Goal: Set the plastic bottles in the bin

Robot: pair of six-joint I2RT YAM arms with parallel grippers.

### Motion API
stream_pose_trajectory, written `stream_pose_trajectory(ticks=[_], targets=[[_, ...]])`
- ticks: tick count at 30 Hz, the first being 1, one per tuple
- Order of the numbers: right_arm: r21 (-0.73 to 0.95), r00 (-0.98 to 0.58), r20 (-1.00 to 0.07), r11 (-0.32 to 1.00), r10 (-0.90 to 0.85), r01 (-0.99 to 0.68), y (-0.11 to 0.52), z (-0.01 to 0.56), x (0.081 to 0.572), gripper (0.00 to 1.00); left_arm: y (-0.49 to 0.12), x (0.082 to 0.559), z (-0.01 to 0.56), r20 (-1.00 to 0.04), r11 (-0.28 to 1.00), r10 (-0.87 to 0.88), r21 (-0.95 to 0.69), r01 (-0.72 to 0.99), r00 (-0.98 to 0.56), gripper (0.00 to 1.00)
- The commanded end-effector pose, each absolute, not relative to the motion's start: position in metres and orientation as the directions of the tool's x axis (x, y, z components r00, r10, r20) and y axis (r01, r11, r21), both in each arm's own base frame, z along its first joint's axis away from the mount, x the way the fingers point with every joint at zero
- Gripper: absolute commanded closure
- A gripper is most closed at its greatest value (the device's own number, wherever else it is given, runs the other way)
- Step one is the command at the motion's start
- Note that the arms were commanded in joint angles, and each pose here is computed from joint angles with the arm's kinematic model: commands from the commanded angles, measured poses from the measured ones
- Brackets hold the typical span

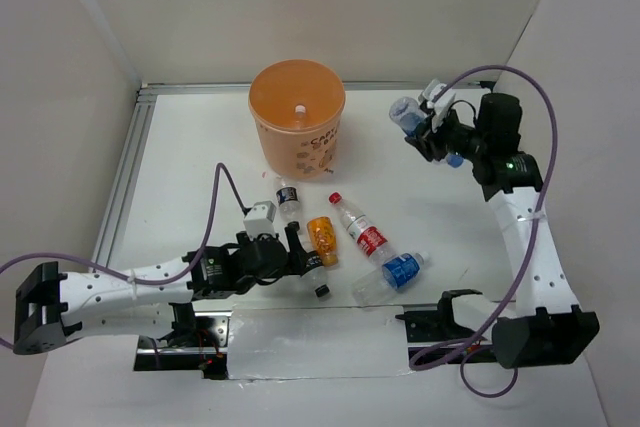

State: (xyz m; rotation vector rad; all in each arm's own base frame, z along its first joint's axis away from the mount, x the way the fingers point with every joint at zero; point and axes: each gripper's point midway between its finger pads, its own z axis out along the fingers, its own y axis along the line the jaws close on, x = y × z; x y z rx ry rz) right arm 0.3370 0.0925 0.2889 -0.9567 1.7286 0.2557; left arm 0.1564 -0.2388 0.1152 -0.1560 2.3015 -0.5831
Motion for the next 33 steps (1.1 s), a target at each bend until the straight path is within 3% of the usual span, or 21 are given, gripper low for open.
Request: stream_pose_trajectory(ticks=[1,5,12,17,25,29,30,33], targets=[[-0.305,0.085,-0.924,0.581,-0.374,-0.755,0.117,0.350,0.319,0.64,-0.254,0.159,0.124,-0.630,0.860,-0.327,-0.507,0.055,-0.704,0.01],[-0.420,0.322,-0.908,0.555,-0.269,-0.718,0.133,0.427,0.325,0.64,-0.256,0.156,0.127,-0.625,0.856,-0.329,-0.514,0.055,-0.708,0.01],[-0.387,0.414,-0.910,0.445,-0.039,-0.808,0.206,0.499,0.351,0.61,-0.251,0.149,0.123,-0.602,0.848,-0.354,-0.530,0.026,-0.715,0.01],[-0.379,0.417,-0.908,0.325,0.051,-0.866,0.276,0.502,0.354,0.60,-0.244,0.145,0.119,-0.597,0.857,-0.356,-0.515,0.004,-0.719,0.01],[-0.284,0.303,-0.952,0.245,0.041,-0.927,0.341,0.440,0.403,0.54,-0.242,0.146,0.118,-0.600,0.864,-0.355,-0.503,-0.008,-0.717,0.01],[-0.254,0.268,-0.963,0.249,0.022,-0.935,0.354,0.419,0.431,0.45,-0.245,0.145,0.120,-0.600,0.864,-0.349,-0.503,0.000,-0.720,0.01],[-0.227,0.235,-0.972,0.235,0.008,-0.945,0.358,0.404,0.437,0.31,-0.242,0.145,0.119,-0.607,0.870,-0.347,-0.493,-0.003,-0.716,0.01],[-0.226,0.233,-0.973,0.243,-0.001,-0.943,0.356,0.399,0.446,0.17,-0.241,0.145,0.115,-0.602,0.870,-0.351,-0.492,-0.012,-0.717,0.01]])
